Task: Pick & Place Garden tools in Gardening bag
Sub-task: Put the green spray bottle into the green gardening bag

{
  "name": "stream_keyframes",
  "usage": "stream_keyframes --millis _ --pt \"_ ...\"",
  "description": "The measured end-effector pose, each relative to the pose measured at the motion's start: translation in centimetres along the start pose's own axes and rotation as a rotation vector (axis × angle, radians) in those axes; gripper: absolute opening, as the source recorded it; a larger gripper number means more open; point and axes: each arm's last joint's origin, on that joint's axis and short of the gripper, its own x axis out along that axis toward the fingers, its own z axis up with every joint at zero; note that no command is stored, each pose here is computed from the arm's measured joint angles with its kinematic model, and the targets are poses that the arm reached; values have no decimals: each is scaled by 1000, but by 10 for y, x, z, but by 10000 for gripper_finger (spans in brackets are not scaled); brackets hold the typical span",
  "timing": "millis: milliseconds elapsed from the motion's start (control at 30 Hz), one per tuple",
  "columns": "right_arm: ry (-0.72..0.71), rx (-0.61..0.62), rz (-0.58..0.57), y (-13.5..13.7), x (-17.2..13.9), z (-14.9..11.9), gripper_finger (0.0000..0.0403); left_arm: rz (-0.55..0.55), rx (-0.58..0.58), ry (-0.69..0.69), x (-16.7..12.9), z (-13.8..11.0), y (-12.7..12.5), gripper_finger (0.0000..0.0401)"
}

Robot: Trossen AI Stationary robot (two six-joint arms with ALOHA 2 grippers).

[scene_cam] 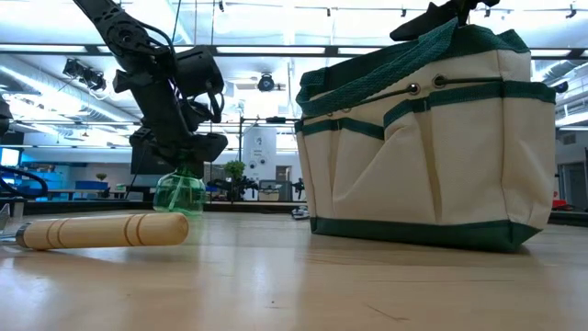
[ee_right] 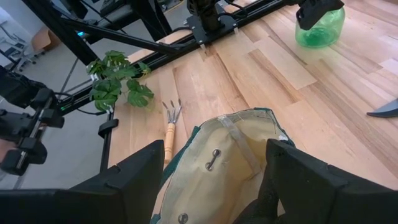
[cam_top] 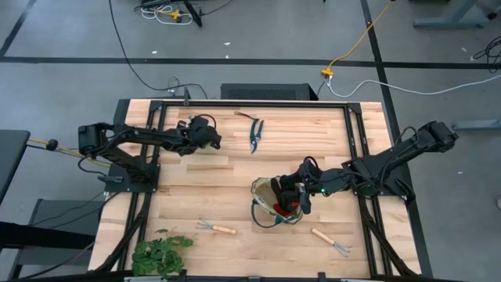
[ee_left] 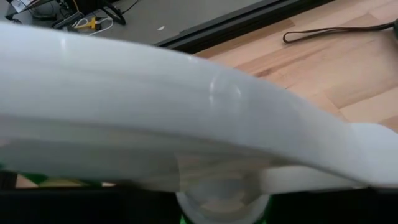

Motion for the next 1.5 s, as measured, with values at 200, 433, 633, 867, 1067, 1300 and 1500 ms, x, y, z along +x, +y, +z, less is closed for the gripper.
stream_keyframes --millis 200,433,633,867,1067,1300,1500 --pt "0 1 0 0 0 0 284 -66 16 15 -7 -1 -4 156" --pt "0 2 0 0 0 0 284 -228 27 9 -34 0 -9 156" --pt "0 2 0 0 0 0 284 -381 27 -26 -63 3 -11 158" --pt "0 0 0 0 0 0 284 -634 23 -63 -99 7 -13 156" --pt "-1 -11 -3 -1 0 0 284 -888 -14 -178 -133 14 -21 156" --pt "1 -17 -29 -6 2 2 284 -1065 1 -273 -174 28 -34 156" --pt "7 -14 -60 -12 4 4 284 -1131 91 -335 -215 42 -51 156"
